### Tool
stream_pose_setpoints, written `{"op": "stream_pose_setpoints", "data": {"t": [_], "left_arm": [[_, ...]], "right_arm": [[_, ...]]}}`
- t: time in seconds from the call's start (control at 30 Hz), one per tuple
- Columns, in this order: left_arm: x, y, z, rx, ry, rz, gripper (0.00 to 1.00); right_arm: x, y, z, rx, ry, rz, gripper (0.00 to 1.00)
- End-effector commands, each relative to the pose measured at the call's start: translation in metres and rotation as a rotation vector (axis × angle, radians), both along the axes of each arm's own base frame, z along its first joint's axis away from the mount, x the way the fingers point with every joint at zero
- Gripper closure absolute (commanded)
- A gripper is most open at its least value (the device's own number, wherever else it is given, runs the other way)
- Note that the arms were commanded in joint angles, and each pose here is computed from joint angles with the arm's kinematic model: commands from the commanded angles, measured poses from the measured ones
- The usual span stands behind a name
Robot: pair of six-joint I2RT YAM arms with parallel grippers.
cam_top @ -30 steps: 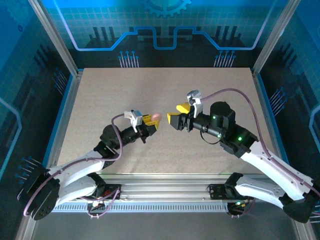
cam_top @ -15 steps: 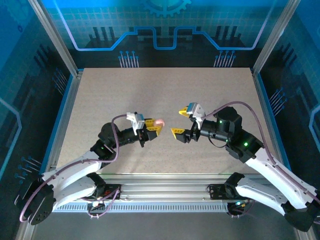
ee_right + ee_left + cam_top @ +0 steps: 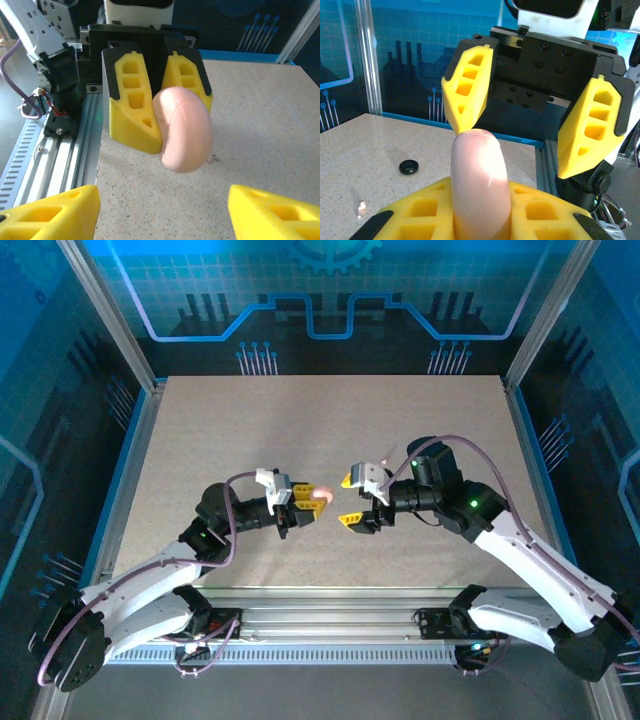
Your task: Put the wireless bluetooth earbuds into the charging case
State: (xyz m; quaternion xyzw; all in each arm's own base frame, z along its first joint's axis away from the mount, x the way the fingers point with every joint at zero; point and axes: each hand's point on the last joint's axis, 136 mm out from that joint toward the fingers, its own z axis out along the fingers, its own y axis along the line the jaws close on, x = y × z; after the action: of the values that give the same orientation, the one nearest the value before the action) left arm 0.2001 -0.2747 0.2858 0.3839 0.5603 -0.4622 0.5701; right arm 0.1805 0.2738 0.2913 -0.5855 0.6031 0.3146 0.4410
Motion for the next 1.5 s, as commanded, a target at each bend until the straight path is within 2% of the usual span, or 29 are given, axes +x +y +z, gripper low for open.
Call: {"op": "stream_pose_setpoints", "data": {"t": [0.0, 0.2, 0.33, 0.53, 0.77, 0.9, 0.97, 1.1, 1.17, 1.27, 1.47], "left_arm": [[-0.009, -0.001, 0.022, -0.026, -0.072, -0.045, 0.85], [-0.012, -0.002, 0.023, -0.027, -0.073, -0.066, 0.85], [-0.014, -0.003, 0.023, -0.029, -0.074, -0.076, 0.85], [-0.015, -0.004, 0.024, -0.035, -0.078, -0.087, 0.84], [-0.016, -0.006, 0.025, -0.037, -0.077, -0.098, 0.84], [-0.015, -0.006, 0.025, -0.039, -0.079, -0.098, 0.84], [-0.014, -0.006, 0.024, -0.035, -0.078, -0.091, 0.79], [-0.01, -0.005, 0.016, 0.003, -0.075, -0.061, 0.54], [-0.008, -0.002, 0.01, 0.053, -0.087, -0.03, 0.46], [-0.008, 0.003, 0.0, 0.156, -0.123, -0.004, 0.41], [-0.014, 0.009, -0.019, 0.341, -0.136, -0.033, 0.4]], "right_arm": [[-0.008, 0.004, 0.009, 0.015, -0.003, 0.082, 0.33], [-0.009, 0.011, 0.009, 0.015, 0.013, 0.141, 0.45], [-0.008, 0.015, 0.008, 0.013, 0.014, 0.16, 0.48], [-0.008, 0.019, 0.009, 0.018, 0.015, 0.197, 0.58], [-0.009, 0.021, 0.01, 0.015, 0.012, 0.221, 0.78], [-0.007, 0.022, 0.011, 0.013, 0.012, 0.22, 0.83], [-0.006, 0.021, 0.011, 0.003, 0.006, 0.211, 0.86], [-0.004, 0.013, 0.006, -0.053, -0.017, 0.176, 0.86], [-0.001, 0.006, 0.001, -0.107, -0.031, 0.144, 0.86], [0.001, -0.007, -0.012, -0.213, -0.054, 0.106, 0.86], [0.002, -0.027, -0.038, -0.433, -0.146, 0.085, 0.86]]}}
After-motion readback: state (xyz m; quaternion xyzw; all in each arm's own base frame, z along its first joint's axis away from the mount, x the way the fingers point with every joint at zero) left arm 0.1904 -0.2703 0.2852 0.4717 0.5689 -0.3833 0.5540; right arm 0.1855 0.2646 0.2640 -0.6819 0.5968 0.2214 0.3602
